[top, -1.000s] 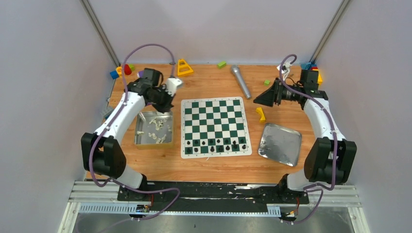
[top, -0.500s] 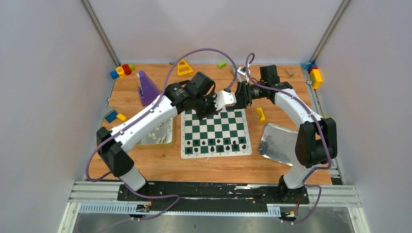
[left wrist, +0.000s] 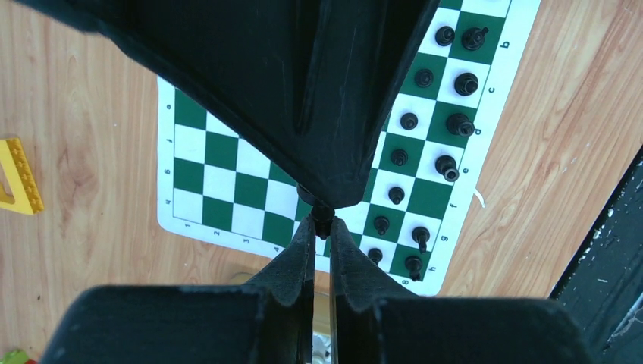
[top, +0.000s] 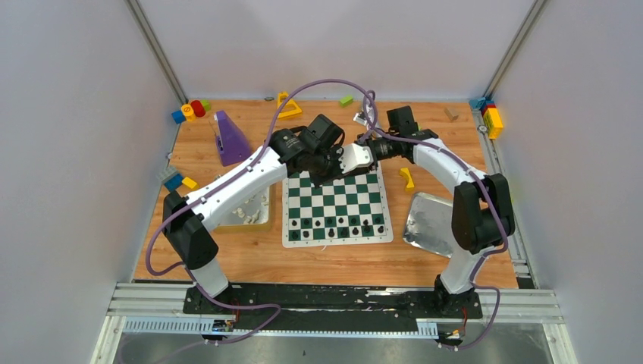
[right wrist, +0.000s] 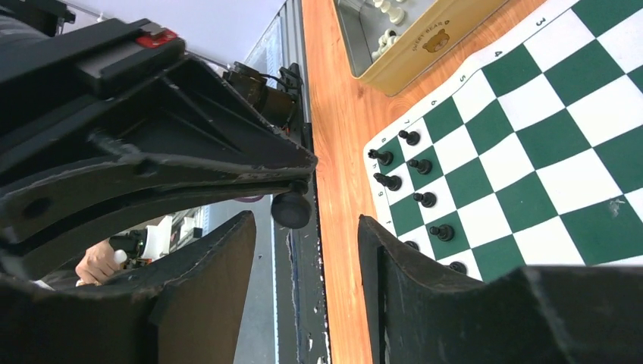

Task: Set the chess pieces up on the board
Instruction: Adjust the chess piece.

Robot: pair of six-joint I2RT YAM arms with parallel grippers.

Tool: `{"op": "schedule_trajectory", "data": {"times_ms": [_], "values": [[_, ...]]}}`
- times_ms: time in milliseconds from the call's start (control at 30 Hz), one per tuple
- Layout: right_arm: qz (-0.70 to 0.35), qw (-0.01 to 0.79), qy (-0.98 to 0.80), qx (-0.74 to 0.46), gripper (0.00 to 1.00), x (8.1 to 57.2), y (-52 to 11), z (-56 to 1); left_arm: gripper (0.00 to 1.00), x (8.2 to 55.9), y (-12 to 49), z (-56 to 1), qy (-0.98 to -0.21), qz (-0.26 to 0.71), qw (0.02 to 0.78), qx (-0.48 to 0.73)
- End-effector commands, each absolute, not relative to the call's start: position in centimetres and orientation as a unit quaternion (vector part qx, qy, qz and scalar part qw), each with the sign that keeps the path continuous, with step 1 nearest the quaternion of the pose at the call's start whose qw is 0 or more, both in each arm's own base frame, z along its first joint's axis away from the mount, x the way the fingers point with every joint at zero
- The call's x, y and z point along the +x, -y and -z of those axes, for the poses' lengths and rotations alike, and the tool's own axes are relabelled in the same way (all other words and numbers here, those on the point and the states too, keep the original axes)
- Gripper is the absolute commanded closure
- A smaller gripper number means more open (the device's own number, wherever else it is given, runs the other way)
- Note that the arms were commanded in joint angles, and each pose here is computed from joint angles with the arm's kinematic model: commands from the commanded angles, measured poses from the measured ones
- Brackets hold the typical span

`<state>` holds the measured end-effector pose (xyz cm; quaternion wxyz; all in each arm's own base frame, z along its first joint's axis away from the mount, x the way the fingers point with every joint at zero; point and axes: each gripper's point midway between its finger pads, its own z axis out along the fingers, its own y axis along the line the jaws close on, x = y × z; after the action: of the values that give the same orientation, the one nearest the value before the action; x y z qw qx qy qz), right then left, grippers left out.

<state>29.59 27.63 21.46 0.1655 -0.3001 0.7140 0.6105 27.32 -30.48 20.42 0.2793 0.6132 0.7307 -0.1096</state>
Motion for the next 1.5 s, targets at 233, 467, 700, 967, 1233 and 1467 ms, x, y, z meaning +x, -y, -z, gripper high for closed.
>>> {"op": "schedule_trajectory", "data": {"times_ms": [233,467,700,967,1233,1467], "values": [[-0.607,0.178,-0.703,-0.325,0.54,30.1,-29.4,-22.5,0.97,27.5,31.4,-22.5,-0.727,0.121,0.308,0.602],[-0.608,0.169,-0.702,-0.329,0.63,29.8,-30.0,-22.1,0.97,27.7,31.4,-22.3,-0.73,0.117,0.307,0.6],[-0.604,0.169,-0.705,-0.331,0.7,29.7,-30.1,-21.9,0.97,28.0,31.5,-22.3,-0.73,0.114,0.31,0.598],[-0.6,0.187,-0.707,-0.323,0.92,30.5,-28.7,-22.6,0.62,28.6,30.7,-23.5,-0.73,0.097,0.344,0.582],[-0.624,0.234,-0.681,-0.303,1.0,32.3,-23.9,-26.6,0.19,30.2,30.1,-29.3,-0.711,0.24,0.423,0.508],[-0.636,0.246,-0.659,-0.316,1.0,32.2,-23.5,-29.2,0.12,29.3,32.4,-32.2,-0.678,0.4,0.411,0.46]]}}
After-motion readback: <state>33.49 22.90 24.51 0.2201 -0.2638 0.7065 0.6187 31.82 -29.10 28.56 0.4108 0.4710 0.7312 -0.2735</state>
